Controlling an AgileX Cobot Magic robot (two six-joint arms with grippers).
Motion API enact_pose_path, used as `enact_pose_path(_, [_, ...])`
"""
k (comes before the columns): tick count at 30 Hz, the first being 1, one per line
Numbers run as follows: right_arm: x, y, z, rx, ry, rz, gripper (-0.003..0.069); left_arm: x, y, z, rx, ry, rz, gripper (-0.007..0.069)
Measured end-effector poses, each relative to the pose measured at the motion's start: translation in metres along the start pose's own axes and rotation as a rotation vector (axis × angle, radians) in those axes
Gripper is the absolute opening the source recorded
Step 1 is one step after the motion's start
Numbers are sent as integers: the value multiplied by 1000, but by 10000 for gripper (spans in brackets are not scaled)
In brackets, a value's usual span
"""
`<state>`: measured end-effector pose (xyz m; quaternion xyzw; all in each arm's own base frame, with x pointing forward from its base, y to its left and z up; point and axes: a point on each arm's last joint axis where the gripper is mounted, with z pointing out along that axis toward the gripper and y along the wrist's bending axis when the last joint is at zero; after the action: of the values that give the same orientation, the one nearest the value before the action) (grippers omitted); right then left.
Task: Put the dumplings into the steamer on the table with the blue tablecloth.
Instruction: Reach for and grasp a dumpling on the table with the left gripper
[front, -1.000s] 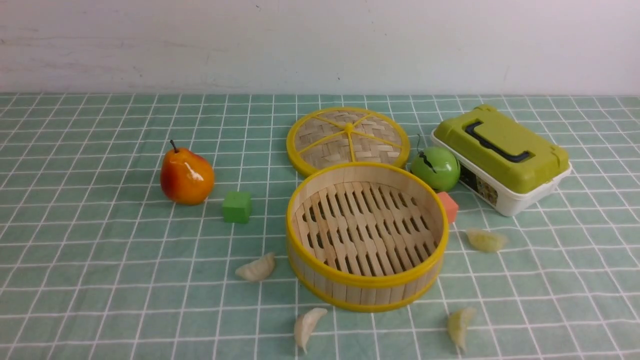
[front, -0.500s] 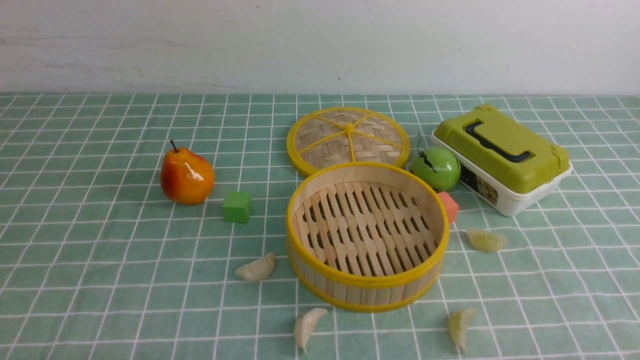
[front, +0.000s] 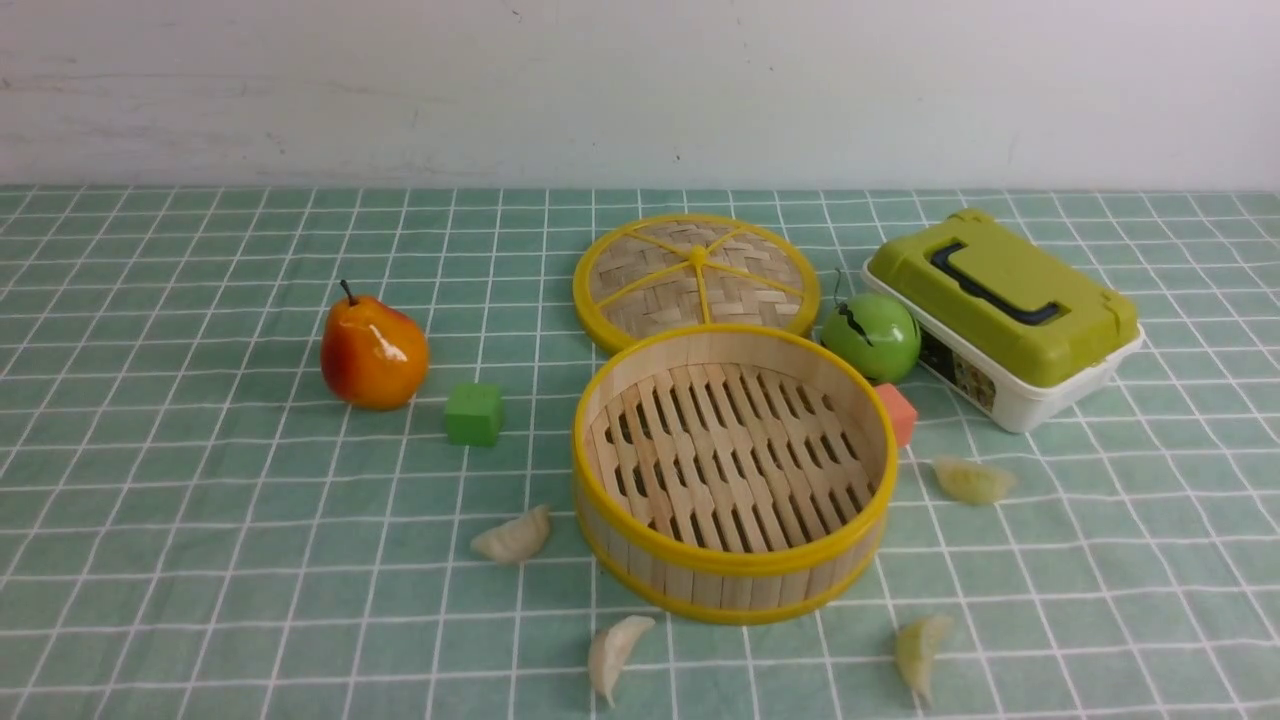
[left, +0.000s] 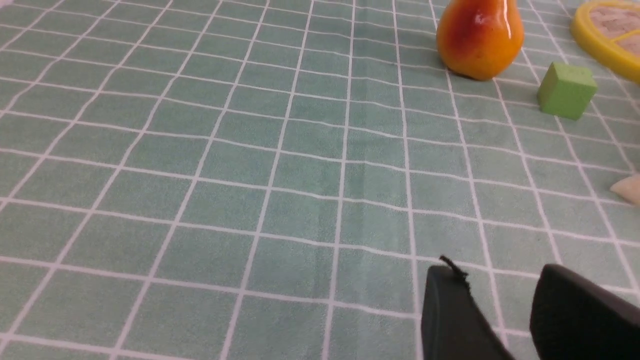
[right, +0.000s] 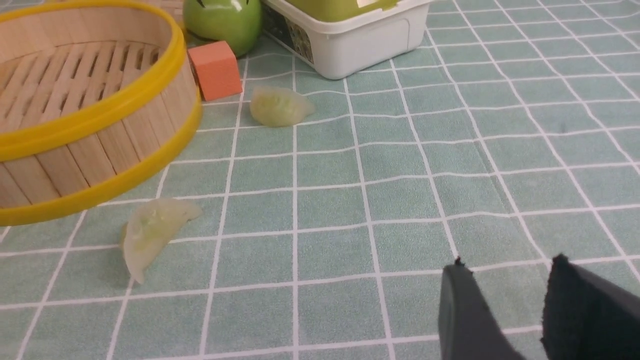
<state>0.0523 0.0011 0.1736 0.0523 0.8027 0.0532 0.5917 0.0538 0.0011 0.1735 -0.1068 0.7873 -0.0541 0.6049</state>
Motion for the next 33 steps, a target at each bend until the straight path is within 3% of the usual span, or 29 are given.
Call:
enact_pose_path(2, [0, 2, 0, -18, 2, 48, 240, -2, -2, 0, 26, -24, -115, 237])
enact_pose_path(7, [1, 17, -2, -180, 63, 591, 240, -19, -11, -3, 227, -118, -1131, 237])
enact_pose_path(11, [0, 26, -3, -279, 110, 913, 240, -24, -10, -4, 288, -141, -1468, 237])
enact_pose_path(14, [-2, 27, -4, -306, 114, 993, 240, -25, -9, -4, 291, -150, -1465, 237])
enact_pose_path(19, [-2, 27, -3, -296, 112, 974, 240, -24, -11, -4, 287, -133, -1354, 237])
enact_pose_path(25, [0, 25, -3, -274, 82, 747, 240, -19, -26, -7, 338, -8, -1001, 237])
enact_pose_path(30, [-25, 28, -13, -304, -9, 559, 221, -50, -40, -24, 433, -47, -792, 197])
enact_pose_path(33, [-66, 32, -24, -293, -78, 406, 96, -80, -49, -30, 423, -36, -659, 72])
